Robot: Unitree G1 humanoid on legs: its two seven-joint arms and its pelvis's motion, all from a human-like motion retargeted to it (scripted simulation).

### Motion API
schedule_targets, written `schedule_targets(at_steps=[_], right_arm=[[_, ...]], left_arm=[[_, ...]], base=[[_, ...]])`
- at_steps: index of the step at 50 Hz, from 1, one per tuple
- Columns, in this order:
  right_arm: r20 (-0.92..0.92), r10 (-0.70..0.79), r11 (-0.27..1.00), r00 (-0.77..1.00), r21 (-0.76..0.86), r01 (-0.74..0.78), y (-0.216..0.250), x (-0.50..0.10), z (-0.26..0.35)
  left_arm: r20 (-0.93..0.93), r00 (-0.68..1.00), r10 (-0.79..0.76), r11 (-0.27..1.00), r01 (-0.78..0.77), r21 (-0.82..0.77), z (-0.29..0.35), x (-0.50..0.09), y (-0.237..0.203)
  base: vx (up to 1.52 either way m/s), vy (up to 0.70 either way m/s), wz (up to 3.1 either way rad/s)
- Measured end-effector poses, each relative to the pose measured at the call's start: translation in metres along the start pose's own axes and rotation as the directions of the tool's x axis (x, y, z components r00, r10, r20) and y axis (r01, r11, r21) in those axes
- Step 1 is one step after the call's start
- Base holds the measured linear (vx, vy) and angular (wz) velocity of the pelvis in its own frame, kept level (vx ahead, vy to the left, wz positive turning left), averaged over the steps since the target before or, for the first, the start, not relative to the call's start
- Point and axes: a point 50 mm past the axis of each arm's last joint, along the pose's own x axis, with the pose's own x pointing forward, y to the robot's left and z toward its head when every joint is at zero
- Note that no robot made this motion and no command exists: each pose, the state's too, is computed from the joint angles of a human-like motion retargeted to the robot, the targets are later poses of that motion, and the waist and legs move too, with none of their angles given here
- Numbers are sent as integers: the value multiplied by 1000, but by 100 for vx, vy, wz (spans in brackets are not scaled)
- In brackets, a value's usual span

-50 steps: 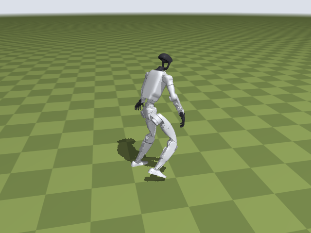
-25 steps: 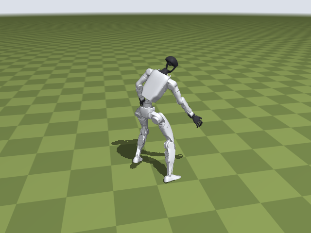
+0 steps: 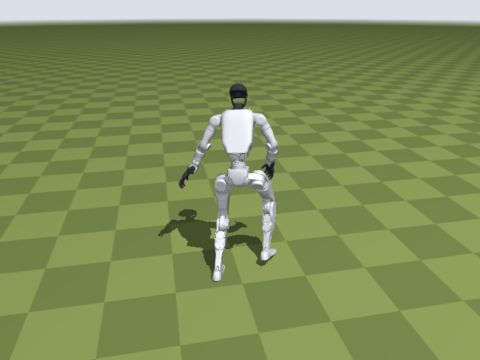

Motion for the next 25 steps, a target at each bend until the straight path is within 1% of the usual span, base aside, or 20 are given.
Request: schedule_targets(at_steps=[3, 6, 8, 10, 11, 12, 13, 14, 15, 16, 17, 18, 19, 20, 22, 23, 25], right_arm=[[-38, -43, 997, 998, -59, 41, -43, 0, -6], [-127, -146, 975, 981, -187, 121, -104, -15, -24], [-183, -275, 940, 944, -256, 224, -151, -33, -35], [-246, -457, 878, 855, -279, 389, -196, -58, -48], [-287, -567, 822, 772, -256, 509, -217, -72, -57], [-335, -667, 743, 665, -230, 629, -235, -89, -66], [-399, -750, 631, 528, -193, 751, -251, -106, -76], [-474, -793, 502, 382, -153, 851, -262, -123, -85], [-560, -794, 362, 237, -122, 924, -267, -138, -95], [-642, -760, 180, 102, -57, 982, -268, -147, -99], [-724, -690, 27, 8, -15, 1000, -264, -152, -104], [-785, -620, -63, -19, 26, 998, -257, -152, -110], [-818, -576, -91, 11, 77, 993, -247, -146, -115], [-835, -547, -94, 63, 137, 986, -236, -139, -121], [-766, -584, 116, 270, 251, 961, -206, -117, -130], [-703, -598, 281, 386, 267, 922, -188, -106, -133], [-573, -572, 616, 587, 173, 768, -149, -87, -134]], left_arm=[[-6, 986, -168, 978, 166, -124, -45, -15, -44], [-13, 938, -347, 918, 337, -210, -84, -43, -91], [-29, 897, -442, 868, 419, -265, -100, -62, -115], [-32, 862, -507, 833, 480, -277, -105, -78, -136], [-15, 857, -515, 833, 497, -243, -100, -83, -144], [9, 854, -521, 836, 512, -195, -92, -88, -151], [47, 853, -519, 845, 521, -120, -80, -91, -157], [99, 848, -521, 850, 526, -32, -66, -94, -162], [158, 837, -524, 851, 521, 63, -50, -97, -166], [248, 828, -502, 865, 487, 123, -26, -97, -163], [337, 807, -485, 874, 454, 171, -2, -99, -161], [426, 771, -473, 881, 428, 204, 21, -104, -159], [512, 720, -469, 882, 417, 221, 45, -111, -156], [593, 657, -466, 880, 413, 233, 68, -119, -153], [718, 504, -481, 851, 465, 243, 110, -142, -150], [761, 425, -490, 828, 502, 252, 128, -155, -148], [813, 290, -504, 777, 564, 280, 158, -178, -145]], base=[[98, 31, 9], [108, 30, 96], [103, 26, 88], [94, 25, 85], [85, 23, 94], [78, 22, 90], [74, 22, 72], [70, 22, 53], [66, 24, 36], [64, 25, 32], [64, 27, 39], [64, 28, 54], [65, 28, 69], [65, 28, 83], [67, 27, 92], [68, 27, 93], [71, 27, 85]])
